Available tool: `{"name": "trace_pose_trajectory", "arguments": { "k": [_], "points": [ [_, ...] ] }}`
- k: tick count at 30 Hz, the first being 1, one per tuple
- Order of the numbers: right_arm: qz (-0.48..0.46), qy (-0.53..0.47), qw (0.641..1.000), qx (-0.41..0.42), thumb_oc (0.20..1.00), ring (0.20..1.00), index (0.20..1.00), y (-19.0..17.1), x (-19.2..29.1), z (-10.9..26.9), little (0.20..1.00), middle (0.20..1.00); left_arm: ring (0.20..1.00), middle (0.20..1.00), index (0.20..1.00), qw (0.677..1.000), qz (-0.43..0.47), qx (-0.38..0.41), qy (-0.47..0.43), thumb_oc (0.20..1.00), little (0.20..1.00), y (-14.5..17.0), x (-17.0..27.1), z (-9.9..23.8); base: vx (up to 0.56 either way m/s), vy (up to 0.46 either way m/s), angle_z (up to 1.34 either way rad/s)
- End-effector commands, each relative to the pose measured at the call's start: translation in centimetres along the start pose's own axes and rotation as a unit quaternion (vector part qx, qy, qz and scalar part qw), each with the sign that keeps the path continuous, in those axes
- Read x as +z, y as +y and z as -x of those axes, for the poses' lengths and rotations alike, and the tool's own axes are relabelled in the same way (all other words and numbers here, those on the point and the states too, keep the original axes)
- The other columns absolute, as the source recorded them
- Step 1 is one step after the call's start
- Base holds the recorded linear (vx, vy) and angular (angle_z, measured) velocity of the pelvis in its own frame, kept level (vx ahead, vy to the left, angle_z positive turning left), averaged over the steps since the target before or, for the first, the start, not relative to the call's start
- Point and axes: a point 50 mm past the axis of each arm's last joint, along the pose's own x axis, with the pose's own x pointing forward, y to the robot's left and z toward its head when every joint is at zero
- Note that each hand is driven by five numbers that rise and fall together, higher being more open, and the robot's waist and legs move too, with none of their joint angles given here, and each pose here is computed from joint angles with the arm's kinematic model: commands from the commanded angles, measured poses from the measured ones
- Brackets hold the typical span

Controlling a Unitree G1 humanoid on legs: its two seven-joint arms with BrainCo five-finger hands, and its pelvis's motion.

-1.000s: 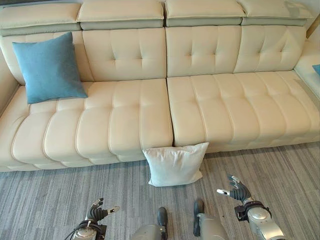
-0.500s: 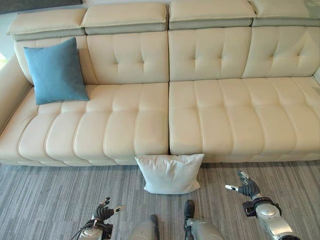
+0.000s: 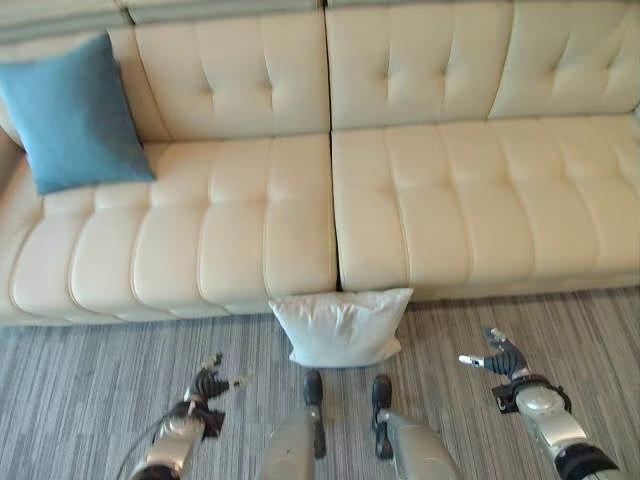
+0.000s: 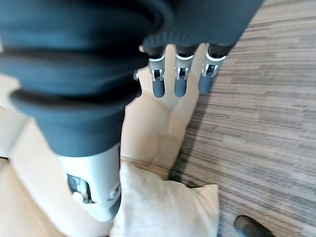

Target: Pick up all the scattered cushions and arrange them neatly on the sofa.

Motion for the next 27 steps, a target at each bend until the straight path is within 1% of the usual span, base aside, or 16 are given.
{"name": "trace_pose_trajectory", "arguments": {
  "k": [1,5,7,9,13,16,17,18,19,20,24,25,26,27],
  "points": [
    [-0.014,-0.035,0.998,-0.051,1.0,1.0,1.0,-2.0,2.8,-1.3,1.0,1.0,1.0,1.0,1.0,0.997,0.056,0.047,-0.03,1.0,1.0,1.1,1.7,-0.7,-0.13,0.034,-0.06],
    [-0.03,-0.081,0.991,-0.102,1.0,1.0,1.0,-4.2,8.4,-3.2,1.0,1.0,1.0,1.0,1.0,0.989,0.078,0.08,-0.098,1.0,1.0,2.9,7.3,-2.4,-0.18,0.044,0.01],
    [-0.042,-0.094,0.986,-0.131,1.0,1.0,1.0,-5.5,10.6,-3.7,1.0,1.0,1.0,1.0,1.0,0.983,0.082,0.096,-0.132,1.0,1.0,4.0,10.1,-2.9,-0.12,0.034,-0.02],
    [-0.061,-0.123,0.978,-0.156,1.0,1.0,1.0,-6.6,13.8,-4.0,1.0,1.0,1.0,1.0,1.0,0.975,0.093,0.11,-0.172,1.0,1.0,4.7,13.4,-3.1,-0.06,0.019,0.05],
    [-0.127,-0.181,0.959,-0.174,1.0,1.0,1.0,-7.2,18.6,-3.7,1.0,1.0,1.0,1.0,1.0,0.961,0.102,0.107,-0.233,1.0,1.0,4.4,18.3,-3.0,-0.01,0.007,0.03],
    [-0.154,-0.226,0.945,-0.178,1.0,1.0,1.0,-7.3,22.4,-3.1,1.0,1.0,1.0,1.0,1.0,0.954,0.073,0.1,-0.274,1.0,1.0,4.0,22.3,-2.7,0.0,0.001,-0.01],
    [-0.169,-0.24,0.94,-0.175,1.0,1.0,1.0,-7.0,23.7,-2.9,1.0,1.0,1.0,1.0,1.0,0.951,0.063,0.095,-0.288,1.0,1.0,3.6,23.7,-2.5,0.0,0.0,0.0],
    [-0.169,-0.24,0.94,-0.175,1.0,1.0,1.0,-7.0,23.7,-2.9,1.0,1.0,1.0,1.0,1.0,0.951,0.063,0.095,-0.288,1.0,1.0,3.6,23.7,-2.5,0.01,0.0,-0.03],
    [-0.192,-0.262,0.932,-0.159,1.0,1.0,1.0,-5.9,25.9,-2.4,1.0,1.0,1.0,1.0,1.0,0.946,0.048,0.086,-0.308,1.0,1.0,2.7,25.8,-2.2,0.01,-0.008,-0.03],
    [-0.207,-0.276,0.927,-0.146,1.0,1.0,1.0,-5.0,26.9,-2.1,1.0,1.0,1.0,1.0,1.0,0.942,0.046,0.082,-0.321,1.0,1.0,2.0,27.0,-1.9,0.01,-0.014,-0.03],
    [-0.205,-0.343,0.914,-0.068,1.0,1.0,1.0,-0.4,31.5,0.0,1.0,1.0,1.0,1.0,1.0,0.924,0.024,0.054,-0.377,1.0,1.0,-1.2,31.5,-0.3,0.0,-0.01,0.01],
    [-0.203,-0.356,0.911,-0.047,0.639,0.639,0.639,0.9,32.2,0.5,0.639,0.639,1.0,1.0,1.0,0.92,0.023,0.046,-0.389,1.0,1.0,-2.0,32.1,0.1,0.0,-0.043,0.05],
    [-0.212,-0.372,0.903,-0.023,0.504,0.504,0.504,2.0,32.9,1.2,0.504,0.504,1.0,1.0,1.0,0.914,0.021,0.036,-0.403,1.0,1.0,-2.8,32.7,0.6,-0.01,-0.025,0.05],
    [-0.222,-0.39,0.894,-0.001,0.2,0.2,0.2,2.9,33.5,2.0,0.2,0.2,1.0,1.0,1.0,0.91,0.024,0.027,-0.412,1.0,1.0,-3.4,33.0,1.0,0.0,0.0,0.0]
  ]
}}
